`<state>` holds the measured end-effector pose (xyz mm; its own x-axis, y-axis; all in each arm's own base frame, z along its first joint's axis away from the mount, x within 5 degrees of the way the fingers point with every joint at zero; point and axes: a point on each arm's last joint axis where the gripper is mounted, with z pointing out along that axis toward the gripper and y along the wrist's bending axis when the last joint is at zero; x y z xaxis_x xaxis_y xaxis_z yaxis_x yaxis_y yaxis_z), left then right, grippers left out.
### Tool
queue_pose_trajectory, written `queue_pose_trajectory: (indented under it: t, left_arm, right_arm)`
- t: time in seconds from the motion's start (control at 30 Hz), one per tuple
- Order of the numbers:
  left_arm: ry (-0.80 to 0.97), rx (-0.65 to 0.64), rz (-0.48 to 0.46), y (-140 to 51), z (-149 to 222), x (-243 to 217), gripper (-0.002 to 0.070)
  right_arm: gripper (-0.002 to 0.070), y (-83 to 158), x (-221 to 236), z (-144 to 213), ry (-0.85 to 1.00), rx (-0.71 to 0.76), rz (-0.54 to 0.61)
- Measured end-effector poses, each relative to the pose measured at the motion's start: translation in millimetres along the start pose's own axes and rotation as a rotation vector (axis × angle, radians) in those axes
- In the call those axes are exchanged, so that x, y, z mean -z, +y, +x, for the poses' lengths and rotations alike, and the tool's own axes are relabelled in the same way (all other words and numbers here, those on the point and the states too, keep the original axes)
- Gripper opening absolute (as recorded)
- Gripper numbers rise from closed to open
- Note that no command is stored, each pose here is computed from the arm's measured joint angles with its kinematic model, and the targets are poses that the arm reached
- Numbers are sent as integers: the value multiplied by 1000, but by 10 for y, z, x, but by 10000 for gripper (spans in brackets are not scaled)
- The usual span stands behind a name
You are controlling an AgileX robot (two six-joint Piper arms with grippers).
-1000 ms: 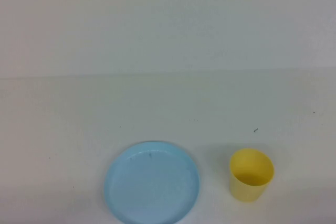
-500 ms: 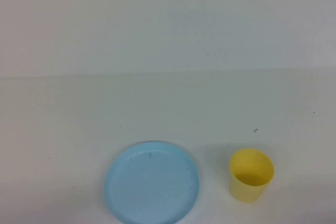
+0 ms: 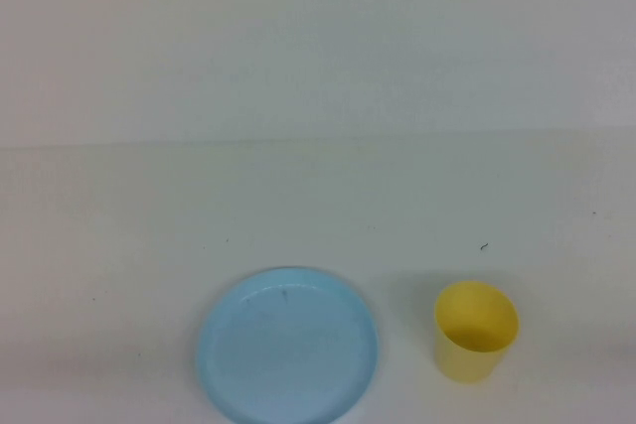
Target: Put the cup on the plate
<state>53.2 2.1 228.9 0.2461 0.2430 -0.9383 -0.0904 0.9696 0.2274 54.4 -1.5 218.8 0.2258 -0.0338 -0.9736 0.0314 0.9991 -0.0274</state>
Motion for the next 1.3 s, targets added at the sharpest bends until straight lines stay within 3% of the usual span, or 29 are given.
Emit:
queue_pose_trajectory:
  t: [0.2, 0.37, 0.6, 0.73, 0.97, 1.1, 1.17, 1.3]
  left_arm:
    - [-58, 34, -19, 18, -53, 2, 0]
    - [-81, 274, -26, 34, -70, 3, 0]
    - [-108, 311, -39, 50, -91, 6, 0]
    - [-67, 557, -27, 60, -134, -5, 0]
    - [-75, 398, 13, 182, -801, 6, 0]
    - [170, 371, 33, 207, -940, -194, 0]
    - [324, 278, 62, 201, -945, -346, 0]
    - [527, 120, 199, 124, -919, -621, 0]
  right_arm:
    - [37, -1, 0, -10, -11, 0, 1]
    - [37, -1, 0, -18, -20, 0, 1]
    - [37, -1, 0, -14, -16, 2, 1]
    - [24, 2, -1, 6, 59, -2, -4]
    - [8, -4, 9, -307, 104, -20, -8]
    - [6, -18, -10, -568, 154, 22, -4]
    - [6, -29, -51, -677, 233, 51, -2]
    - [6, -44, -170, -861, 376, 95, -7]
